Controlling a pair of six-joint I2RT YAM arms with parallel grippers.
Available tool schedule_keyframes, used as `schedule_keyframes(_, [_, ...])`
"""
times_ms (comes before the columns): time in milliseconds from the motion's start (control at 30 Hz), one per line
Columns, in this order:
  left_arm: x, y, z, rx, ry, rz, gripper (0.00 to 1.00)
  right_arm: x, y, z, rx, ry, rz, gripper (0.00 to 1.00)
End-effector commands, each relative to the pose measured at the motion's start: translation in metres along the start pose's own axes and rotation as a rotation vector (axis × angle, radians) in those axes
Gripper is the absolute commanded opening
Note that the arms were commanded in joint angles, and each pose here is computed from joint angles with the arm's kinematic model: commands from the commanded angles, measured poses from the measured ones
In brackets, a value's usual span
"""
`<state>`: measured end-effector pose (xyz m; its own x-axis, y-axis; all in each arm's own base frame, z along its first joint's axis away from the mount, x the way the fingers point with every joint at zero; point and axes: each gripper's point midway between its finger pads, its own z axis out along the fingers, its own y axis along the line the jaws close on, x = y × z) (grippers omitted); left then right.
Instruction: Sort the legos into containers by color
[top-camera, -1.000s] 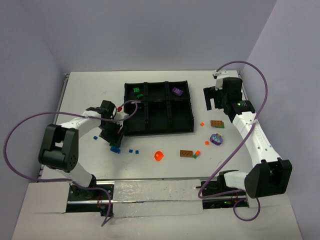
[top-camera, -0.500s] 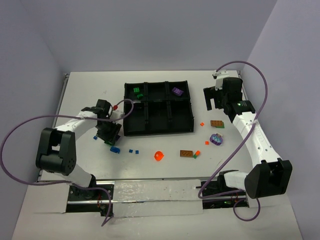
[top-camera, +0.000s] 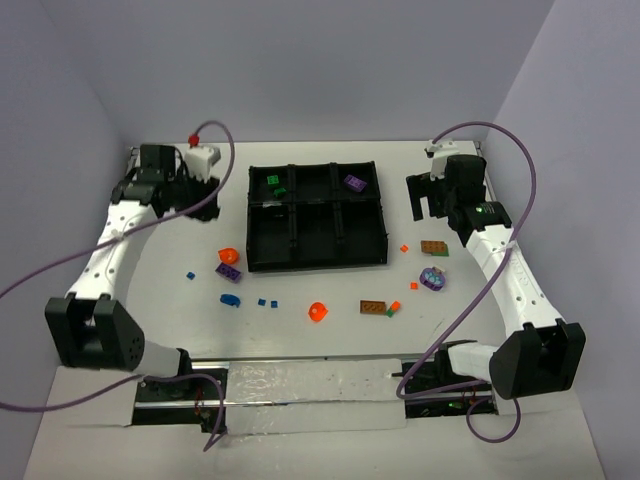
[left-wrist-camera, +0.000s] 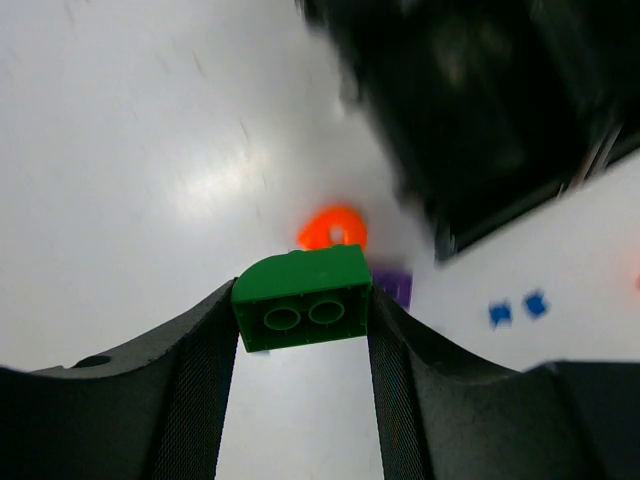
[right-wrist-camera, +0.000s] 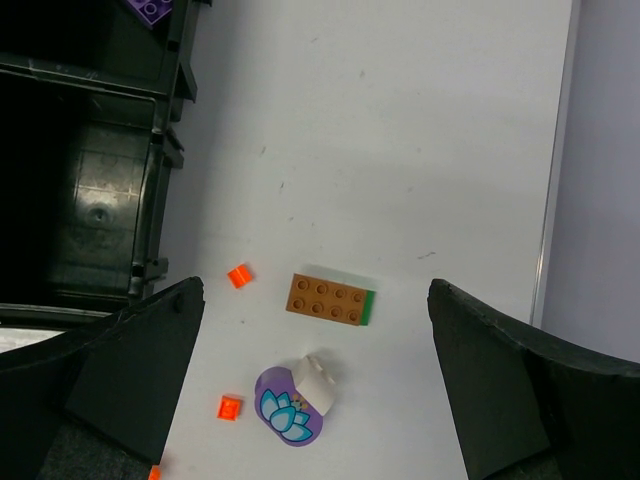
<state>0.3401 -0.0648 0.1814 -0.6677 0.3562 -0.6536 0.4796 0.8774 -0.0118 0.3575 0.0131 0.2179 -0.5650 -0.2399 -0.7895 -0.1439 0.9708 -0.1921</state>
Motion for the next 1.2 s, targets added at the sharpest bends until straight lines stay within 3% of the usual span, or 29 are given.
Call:
schedule_keyframes(0, [-0.109, 0.007, 0.024, 0.025, -0.235, -0.029, 0.27, -0.022, -0.002, -0.003, -0.003, -0.063, 0.023, 1.0])
schedule_keyframes(167, [-0.173, 0.009, 0.067, 0.025, -0.307, -0.02, 0.27, -0.032, -0.005, -0.002, 0.002, -0.065, 0.027, 1.0])
schedule_keyframes(333, [-0.197, 0.004, 0.108, 0.032, -0.307, -0.004, 0.28, -0.034, -0.007, -0.003, 0.013, -0.064, 0.027, 1.0])
schedule_keyframes(767, [-0.186, -0.016, 0.182, 0.051, -0.241, 0.036, 0.37, -0.033, -0.009, -0.003, 0.025, -0.067, 0.026, 1.0])
schedule_keyframes(1033, [-0.18, -0.013, 0.203, 0.013, -0.219, 0.055, 0.53, -0.034, -0.008, 0.0, 0.019, -0.069, 0.026, 1.0])
schedule_keyframes(1167, [-0.188, -0.01, 0.201, -0.001, -0.233, 0.058, 0.67, -0.034, -0.008, 0.002, 0.017, -0.067, 0.026, 1.0])
